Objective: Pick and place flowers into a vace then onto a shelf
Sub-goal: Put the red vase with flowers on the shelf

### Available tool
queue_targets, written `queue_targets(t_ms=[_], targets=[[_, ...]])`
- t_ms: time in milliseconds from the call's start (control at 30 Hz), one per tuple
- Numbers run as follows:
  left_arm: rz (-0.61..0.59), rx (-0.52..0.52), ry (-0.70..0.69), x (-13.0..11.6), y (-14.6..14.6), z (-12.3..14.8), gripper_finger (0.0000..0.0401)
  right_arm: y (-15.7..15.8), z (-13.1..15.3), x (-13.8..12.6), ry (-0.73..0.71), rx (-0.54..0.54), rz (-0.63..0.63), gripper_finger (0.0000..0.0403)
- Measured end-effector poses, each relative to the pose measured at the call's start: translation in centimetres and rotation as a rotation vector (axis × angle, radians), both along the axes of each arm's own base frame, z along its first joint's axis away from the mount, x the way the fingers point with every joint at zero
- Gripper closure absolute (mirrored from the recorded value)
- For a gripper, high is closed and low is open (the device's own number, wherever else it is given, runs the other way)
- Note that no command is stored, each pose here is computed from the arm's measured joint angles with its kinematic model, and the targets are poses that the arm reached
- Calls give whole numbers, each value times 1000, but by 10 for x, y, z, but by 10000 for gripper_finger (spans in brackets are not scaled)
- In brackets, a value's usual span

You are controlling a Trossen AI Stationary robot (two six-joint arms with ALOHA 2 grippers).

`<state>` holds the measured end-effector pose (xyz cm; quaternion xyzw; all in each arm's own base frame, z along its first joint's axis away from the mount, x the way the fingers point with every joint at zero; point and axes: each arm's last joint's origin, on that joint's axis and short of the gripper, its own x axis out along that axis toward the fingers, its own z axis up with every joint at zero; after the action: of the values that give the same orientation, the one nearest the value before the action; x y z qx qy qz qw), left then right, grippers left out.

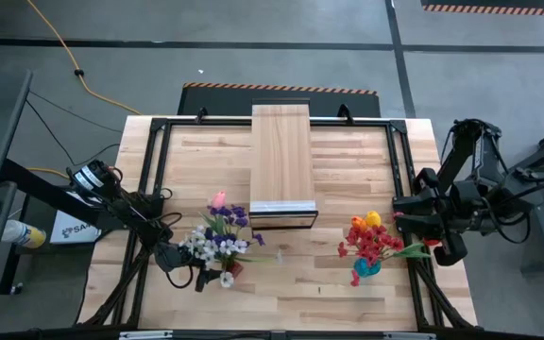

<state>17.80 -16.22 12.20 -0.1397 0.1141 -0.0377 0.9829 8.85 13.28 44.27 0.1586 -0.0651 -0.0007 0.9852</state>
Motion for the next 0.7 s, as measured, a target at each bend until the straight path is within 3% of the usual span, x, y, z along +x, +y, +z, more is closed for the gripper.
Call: queue_targets(t_ms=[433,700], targets=[[12,32,-12,19,-15,-7,183,16,-8,7,22,-21,4,289],[-6,32,-22,19,-16,-6,223,18,-9,8,24,-5,10,289]])
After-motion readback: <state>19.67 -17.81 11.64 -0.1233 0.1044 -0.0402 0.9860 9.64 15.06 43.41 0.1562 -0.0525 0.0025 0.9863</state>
